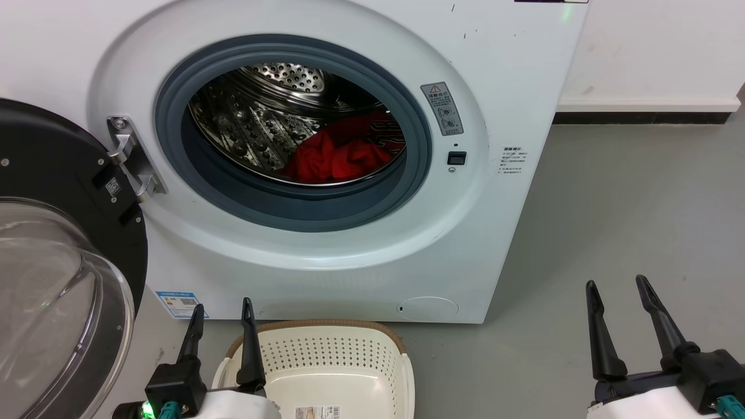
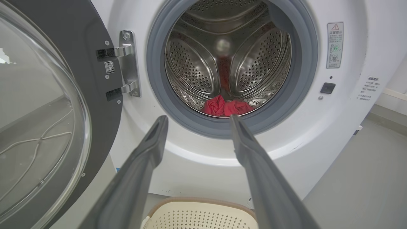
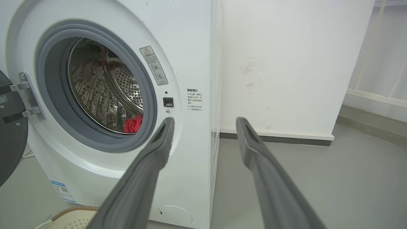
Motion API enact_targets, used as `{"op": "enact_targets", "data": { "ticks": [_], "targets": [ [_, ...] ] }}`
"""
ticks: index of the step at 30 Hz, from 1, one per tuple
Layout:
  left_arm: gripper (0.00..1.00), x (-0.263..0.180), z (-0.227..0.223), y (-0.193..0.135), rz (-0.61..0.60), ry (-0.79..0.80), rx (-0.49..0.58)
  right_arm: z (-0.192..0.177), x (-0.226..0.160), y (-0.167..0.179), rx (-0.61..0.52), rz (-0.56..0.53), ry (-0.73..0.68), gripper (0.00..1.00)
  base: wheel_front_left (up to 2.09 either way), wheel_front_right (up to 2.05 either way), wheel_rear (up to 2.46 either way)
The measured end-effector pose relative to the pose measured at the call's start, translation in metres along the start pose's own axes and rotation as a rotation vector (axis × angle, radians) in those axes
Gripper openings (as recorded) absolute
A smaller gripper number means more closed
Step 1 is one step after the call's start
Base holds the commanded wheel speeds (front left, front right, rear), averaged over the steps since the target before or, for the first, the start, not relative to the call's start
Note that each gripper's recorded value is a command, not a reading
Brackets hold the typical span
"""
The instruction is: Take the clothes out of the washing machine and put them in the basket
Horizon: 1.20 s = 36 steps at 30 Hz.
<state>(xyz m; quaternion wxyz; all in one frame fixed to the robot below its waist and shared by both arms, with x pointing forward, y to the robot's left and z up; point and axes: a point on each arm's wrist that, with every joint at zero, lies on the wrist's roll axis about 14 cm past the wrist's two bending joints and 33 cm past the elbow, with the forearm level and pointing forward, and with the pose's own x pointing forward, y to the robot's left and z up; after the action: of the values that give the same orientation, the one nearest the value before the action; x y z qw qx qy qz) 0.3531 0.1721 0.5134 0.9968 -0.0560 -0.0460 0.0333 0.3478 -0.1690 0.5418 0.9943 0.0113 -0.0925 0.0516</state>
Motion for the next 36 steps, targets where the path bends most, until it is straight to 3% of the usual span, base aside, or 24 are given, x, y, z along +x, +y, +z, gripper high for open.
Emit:
{"op": "enact_targets", "data": {
  "ticks": [9,36],
  "targets": [
    [1.00,-0.0021,-0.0008,-0.0019,-0.009,-0.008,0.052,-0.0001,-0.0030,0.0015,-0.039,0.009,-0.005,1.00,0.00,0.00,0.00],
    [1.00,-0.0033,-0.0055,0.0001,-0.004,0.005,0.054,-0.0074,-0.0058,-0.0006,-0.020,0.000,0.018,1.00,0.00,0.00,0.00]
  ]
}}
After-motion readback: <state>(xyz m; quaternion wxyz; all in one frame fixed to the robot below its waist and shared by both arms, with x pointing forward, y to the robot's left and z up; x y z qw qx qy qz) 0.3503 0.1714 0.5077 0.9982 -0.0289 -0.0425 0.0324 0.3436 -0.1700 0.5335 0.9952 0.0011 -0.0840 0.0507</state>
